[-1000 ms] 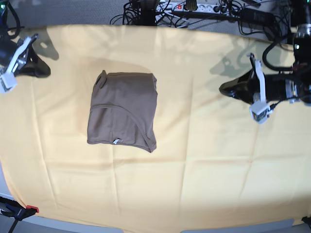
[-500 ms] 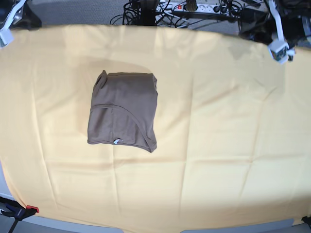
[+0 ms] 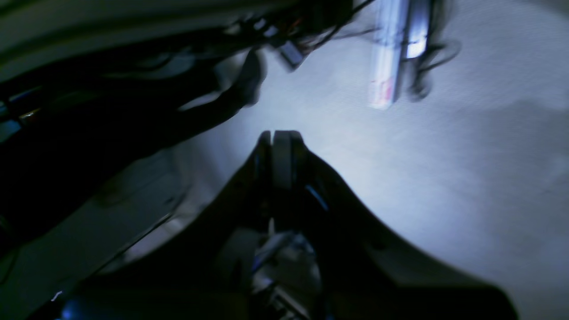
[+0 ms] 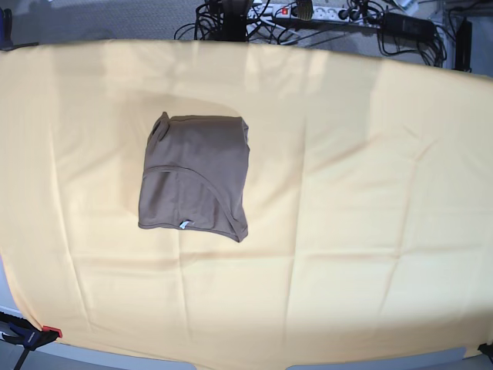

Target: Fold the T-shirt properly

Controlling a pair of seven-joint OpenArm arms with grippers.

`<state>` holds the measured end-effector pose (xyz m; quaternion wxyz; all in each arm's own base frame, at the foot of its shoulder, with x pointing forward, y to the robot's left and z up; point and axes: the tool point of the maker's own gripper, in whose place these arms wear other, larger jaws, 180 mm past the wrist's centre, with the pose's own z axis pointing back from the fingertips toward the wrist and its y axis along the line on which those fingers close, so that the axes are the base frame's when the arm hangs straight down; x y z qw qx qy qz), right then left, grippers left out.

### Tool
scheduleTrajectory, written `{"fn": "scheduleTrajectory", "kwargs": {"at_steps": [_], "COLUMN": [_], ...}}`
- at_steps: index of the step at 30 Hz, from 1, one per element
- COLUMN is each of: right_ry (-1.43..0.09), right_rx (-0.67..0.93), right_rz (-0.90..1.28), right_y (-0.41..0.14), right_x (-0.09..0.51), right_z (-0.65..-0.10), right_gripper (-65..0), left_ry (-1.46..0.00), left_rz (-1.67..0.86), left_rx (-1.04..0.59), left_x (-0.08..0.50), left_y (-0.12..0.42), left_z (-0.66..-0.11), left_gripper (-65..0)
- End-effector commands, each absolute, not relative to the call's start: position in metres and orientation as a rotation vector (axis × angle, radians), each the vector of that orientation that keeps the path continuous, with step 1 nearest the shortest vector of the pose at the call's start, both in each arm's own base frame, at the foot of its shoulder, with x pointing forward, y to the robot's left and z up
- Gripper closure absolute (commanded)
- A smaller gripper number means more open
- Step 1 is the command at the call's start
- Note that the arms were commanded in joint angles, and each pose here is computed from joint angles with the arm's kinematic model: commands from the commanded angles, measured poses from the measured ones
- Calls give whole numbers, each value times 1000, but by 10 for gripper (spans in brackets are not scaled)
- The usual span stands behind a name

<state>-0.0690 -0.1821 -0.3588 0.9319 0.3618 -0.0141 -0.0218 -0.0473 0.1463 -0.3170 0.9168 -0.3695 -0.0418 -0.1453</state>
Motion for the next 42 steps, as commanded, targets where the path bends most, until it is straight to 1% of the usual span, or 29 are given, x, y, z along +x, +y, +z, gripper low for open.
{"fn": "scheduleTrajectory", "kwargs": {"at_steps": [1, 9, 15, 20, 24, 26, 31, 36, 42], "right_ry": [-20, 64, 32, -7, -59, -85, -122, -133, -138], "right_rx": [730, 651, 578, 542, 359, 303, 235, 235, 268], "right_rz": [-50, -61, 16, 127, 178, 215, 269, 266, 251], "right_y": [-183, -176, -169, -159, -173, -172, -152, -128, -103], "right_x": [-71, -78, -60, -48, -38, -30, -10, 2, 0], "right_z": [-366, -460, -521, -559, -592, -602, -617, -623, -623], "right_gripper": [0, 0, 0, 0, 0, 0, 0, 0, 0], "left_ry": [-70, -19, 0, -6, -69, -117, -190, -228, -231], "left_rz": [-279, -158, -99, -66, -14, 16, 26, 67, 117], "left_rx": [-775, -775, -633, -546, -501, -488, -478, -316, -362], "left_x": [-54, -56, -28, -14, -4, 5, 20, 20, 22], "left_y": [144, 141, 159, 174, 183, 181, 157, 146, 108], "left_z": [-321, -405, -485, -539, -571, -583, -606, -626, -627], "left_gripper": [0, 0, 0, 0, 0, 0, 0, 0, 0]}}
